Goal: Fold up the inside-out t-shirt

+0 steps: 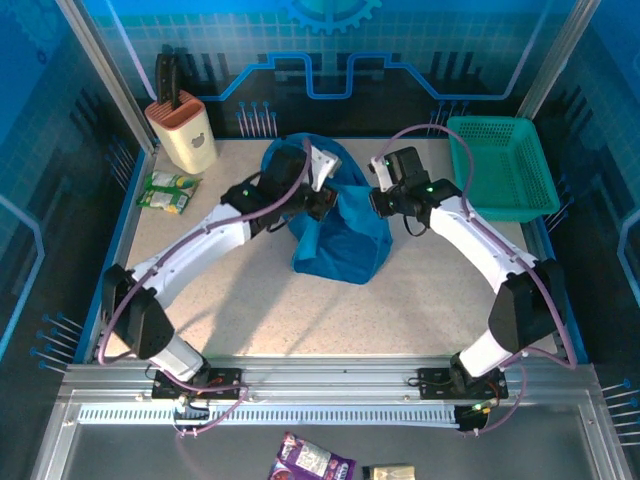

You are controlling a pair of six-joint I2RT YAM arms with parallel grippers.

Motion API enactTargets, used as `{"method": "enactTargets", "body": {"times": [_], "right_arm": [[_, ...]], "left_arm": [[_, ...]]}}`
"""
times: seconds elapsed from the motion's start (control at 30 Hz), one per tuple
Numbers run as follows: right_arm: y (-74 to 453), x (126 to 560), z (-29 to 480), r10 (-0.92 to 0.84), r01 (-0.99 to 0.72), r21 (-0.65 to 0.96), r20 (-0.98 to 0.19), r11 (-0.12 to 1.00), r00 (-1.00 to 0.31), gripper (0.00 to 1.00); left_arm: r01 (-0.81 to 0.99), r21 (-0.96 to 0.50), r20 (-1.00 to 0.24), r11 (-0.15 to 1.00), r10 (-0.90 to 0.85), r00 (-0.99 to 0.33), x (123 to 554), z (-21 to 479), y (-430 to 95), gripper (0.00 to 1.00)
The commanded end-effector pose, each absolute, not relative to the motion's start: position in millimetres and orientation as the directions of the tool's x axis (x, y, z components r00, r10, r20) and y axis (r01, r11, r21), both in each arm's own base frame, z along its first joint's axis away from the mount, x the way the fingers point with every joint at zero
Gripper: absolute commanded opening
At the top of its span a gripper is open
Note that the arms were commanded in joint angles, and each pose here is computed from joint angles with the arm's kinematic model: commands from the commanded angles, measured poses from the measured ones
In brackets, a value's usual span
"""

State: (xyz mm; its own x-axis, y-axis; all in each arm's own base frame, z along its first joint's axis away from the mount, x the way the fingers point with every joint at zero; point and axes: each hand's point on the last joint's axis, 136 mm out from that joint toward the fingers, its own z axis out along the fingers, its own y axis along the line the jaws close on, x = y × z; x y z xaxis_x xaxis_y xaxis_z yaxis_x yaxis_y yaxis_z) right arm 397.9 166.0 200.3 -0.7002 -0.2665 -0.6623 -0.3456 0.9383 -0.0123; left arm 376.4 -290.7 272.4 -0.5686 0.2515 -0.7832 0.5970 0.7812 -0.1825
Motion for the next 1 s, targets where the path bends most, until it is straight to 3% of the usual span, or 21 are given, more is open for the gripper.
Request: {"method": "enactTargets", "body": {"times": [0.0, 0.1, 0.27, 0.33, 0.43, 0.73, 0.97], "right_arm": [[156, 370, 214, -0.142, -0.259, 0.078, -0.669, 0.963, -0.73, 0.39], [155, 334, 216, -0.093, -0.24, 0.129, -0.673, 0.962, -0.734, 0.41], [190, 280, 207, -0.075, -0.34, 0.232, -0.718, 0.911, -0.692, 0.07], [204, 269, 191, -0.087, -0.375, 0.235, -0.736, 0.897, -0.671, 0.01], [234, 260, 165, -0.106, -0.421, 0.249, -0.744, 0.872, -0.66, 0.0], [300, 318, 112, -0.094, -0.42, 0.2, -0.807, 0.885, -0.583, 0.0], [312, 393, 128, 0.04, -0.372, 0.234, -0.886, 0.898, -0.462, 0.0]], "left_arm": [[0.592, -0.306, -0.634, 0.746, 0.303, -0.711, 352, 255, -300, 0.0], [0.577, -0.325, -0.615, 0.75, 0.296, -0.731, 357, 264, -304, 0.0], [0.57, -0.333, -0.594, 0.751, 0.302, -0.746, 361, 273, -308, 0.0], [0.567, -0.334, -0.587, 0.753, 0.305, -0.75, 362, 273, -309, 0.0], [0.572, -0.332, -0.585, 0.75, 0.312, -0.749, 360, 278, -308, 0.0], [0.592, -0.352, -0.579, 0.725, 0.328, -0.746, 336, 293, -303, 0.0], [0.634, -0.355, -0.574, 0.687, 0.375, -0.728, 301, 302, -307, 0.0]]}}
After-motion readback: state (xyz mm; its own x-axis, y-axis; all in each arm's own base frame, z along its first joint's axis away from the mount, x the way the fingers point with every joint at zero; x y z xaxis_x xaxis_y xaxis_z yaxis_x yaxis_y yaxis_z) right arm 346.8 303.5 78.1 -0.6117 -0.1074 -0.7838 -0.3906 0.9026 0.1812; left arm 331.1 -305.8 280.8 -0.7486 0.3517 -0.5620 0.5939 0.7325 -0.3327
